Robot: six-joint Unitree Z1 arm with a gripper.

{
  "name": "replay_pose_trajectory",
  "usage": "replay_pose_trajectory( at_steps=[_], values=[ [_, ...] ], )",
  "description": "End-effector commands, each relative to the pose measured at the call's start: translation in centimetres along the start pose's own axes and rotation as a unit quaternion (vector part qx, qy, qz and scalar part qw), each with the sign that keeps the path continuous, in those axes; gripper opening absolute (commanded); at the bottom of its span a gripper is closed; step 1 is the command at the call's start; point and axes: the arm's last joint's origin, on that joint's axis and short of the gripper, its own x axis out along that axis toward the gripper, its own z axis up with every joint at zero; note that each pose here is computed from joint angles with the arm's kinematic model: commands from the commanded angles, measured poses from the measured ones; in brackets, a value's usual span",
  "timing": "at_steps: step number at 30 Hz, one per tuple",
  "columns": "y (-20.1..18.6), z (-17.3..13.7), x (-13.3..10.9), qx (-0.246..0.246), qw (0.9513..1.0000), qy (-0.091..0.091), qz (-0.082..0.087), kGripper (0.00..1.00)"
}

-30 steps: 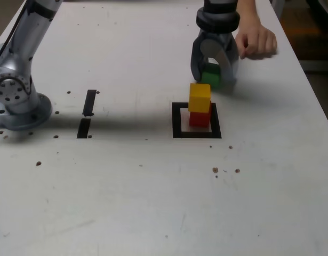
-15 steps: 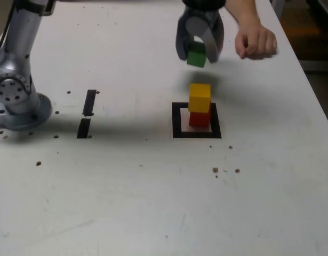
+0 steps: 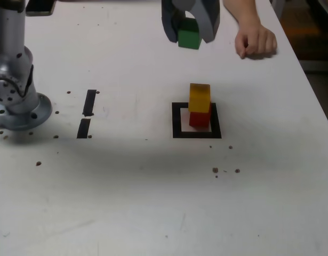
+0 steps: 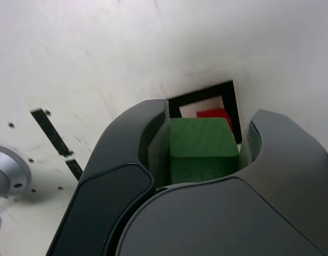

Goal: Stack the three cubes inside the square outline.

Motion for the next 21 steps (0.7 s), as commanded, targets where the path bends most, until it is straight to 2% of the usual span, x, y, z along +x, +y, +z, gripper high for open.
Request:
replay_pose_trajectory(
  at_steps=[1,7,14,21],
  values=[
    [-1.2,0.3,-0.2,-0.005,0.9999,-0.008,-0.005,0.16],
    [-3.2,1.5,0.6,-0.017,0.9994,-0.011,-0.029,0.18],
    [-3.6,1.8,1.8,-0.021,0.9991,-0.005,-0.038,0.19],
    [-3.8,2.2,3.1,-0.024,0.9981,-0.014,-0.055,0.19]
  ],
)
